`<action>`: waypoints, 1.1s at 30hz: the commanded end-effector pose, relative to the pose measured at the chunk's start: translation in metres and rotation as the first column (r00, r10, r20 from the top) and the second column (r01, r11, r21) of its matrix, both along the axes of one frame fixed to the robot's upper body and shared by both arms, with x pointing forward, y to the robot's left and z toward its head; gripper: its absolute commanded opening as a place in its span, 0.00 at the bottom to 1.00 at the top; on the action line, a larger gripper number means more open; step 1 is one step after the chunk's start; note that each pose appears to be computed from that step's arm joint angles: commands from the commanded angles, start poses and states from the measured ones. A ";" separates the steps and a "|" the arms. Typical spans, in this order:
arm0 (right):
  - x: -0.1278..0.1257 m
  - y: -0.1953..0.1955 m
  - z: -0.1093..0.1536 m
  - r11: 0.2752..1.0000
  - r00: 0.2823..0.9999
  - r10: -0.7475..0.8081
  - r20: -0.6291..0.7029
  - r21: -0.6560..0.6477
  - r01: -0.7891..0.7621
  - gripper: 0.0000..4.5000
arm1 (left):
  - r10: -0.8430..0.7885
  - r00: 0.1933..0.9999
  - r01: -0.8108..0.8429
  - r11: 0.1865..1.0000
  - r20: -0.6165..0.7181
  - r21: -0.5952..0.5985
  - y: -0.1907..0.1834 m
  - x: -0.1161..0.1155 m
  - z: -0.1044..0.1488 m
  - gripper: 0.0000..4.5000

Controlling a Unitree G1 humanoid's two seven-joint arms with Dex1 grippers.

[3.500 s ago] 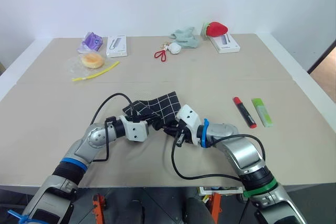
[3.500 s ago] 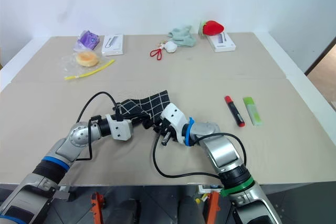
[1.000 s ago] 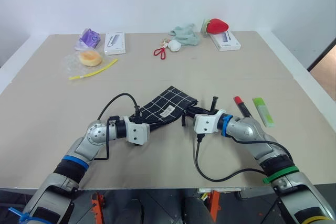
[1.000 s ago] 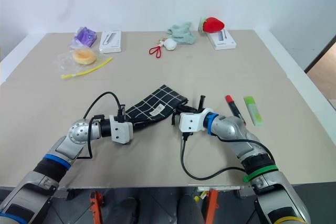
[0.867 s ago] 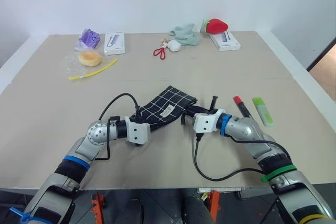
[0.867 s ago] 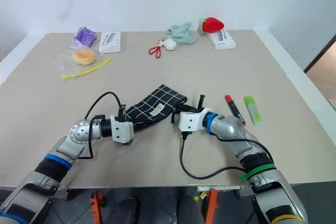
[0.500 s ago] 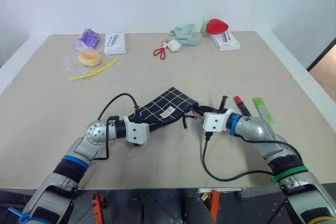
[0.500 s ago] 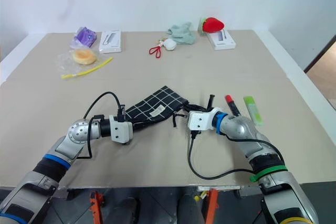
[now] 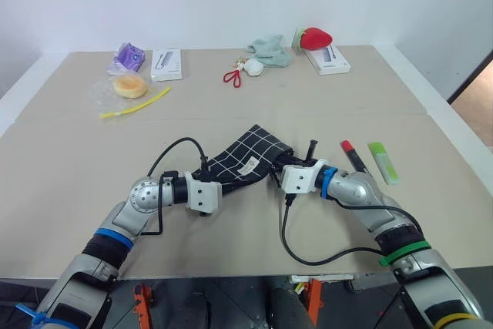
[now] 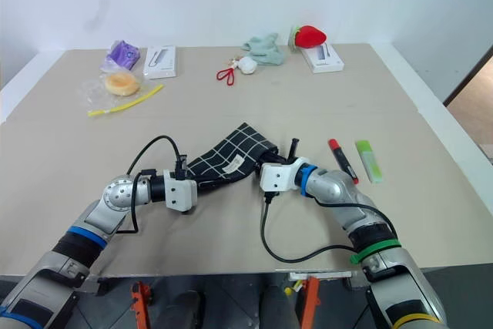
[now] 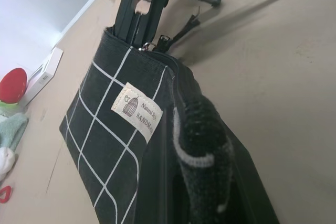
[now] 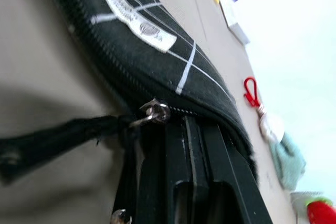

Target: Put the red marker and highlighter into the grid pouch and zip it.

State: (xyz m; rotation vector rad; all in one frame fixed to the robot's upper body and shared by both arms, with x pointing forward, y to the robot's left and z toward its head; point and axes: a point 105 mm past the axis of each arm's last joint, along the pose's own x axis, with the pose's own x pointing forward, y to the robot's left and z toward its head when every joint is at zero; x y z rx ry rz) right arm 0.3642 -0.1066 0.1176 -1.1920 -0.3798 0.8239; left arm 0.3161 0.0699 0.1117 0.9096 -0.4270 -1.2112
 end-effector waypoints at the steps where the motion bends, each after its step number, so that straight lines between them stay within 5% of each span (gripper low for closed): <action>1: -0.001 0.016 0.013 0.996 0.985 0.076 0.152 -0.063 -0.067 0.01 | -0.037 0.998 0.039 0.998 0.047 -0.041 -0.007 -0.002 0.018 0.00; 5: 0.001 0.015 0.014 0.975 0.938 0.140 0.318 -0.208 -0.076 0.01 | -0.040 0.999 0.042 0.997 0.034 -0.064 -0.009 -0.003 0.022 0.00; 9: 0.006 0.009 0.010 0.972 0.936 0.132 0.326 -0.230 -0.057 0.01 | -0.034 0.999 0.036 0.998 0.031 -0.059 -0.007 -0.002 0.022 0.00; 19: 0.007 0.007 0.008 0.979 0.956 0.109 0.274 -0.196 -0.055 0.99 | -0.019 1.000 0.020 0.998 0.022 -0.061 -0.005 0.000 0.021 0.00; 24: 0.006 0.005 0.006 0.983 0.967 0.099 0.234 -0.177 -0.057 0.99 | -0.016 1.000 0.017 0.998 0.021 -0.059 -0.005 0.000 0.021 0.00; 33: -0.001 0.006 0.012 0.991 0.979 0.101 0.178 -0.110 -0.082 0.01 | -0.004 1.000 0.005 0.999 0.013 -0.047 -0.003 0.002 0.017 0.00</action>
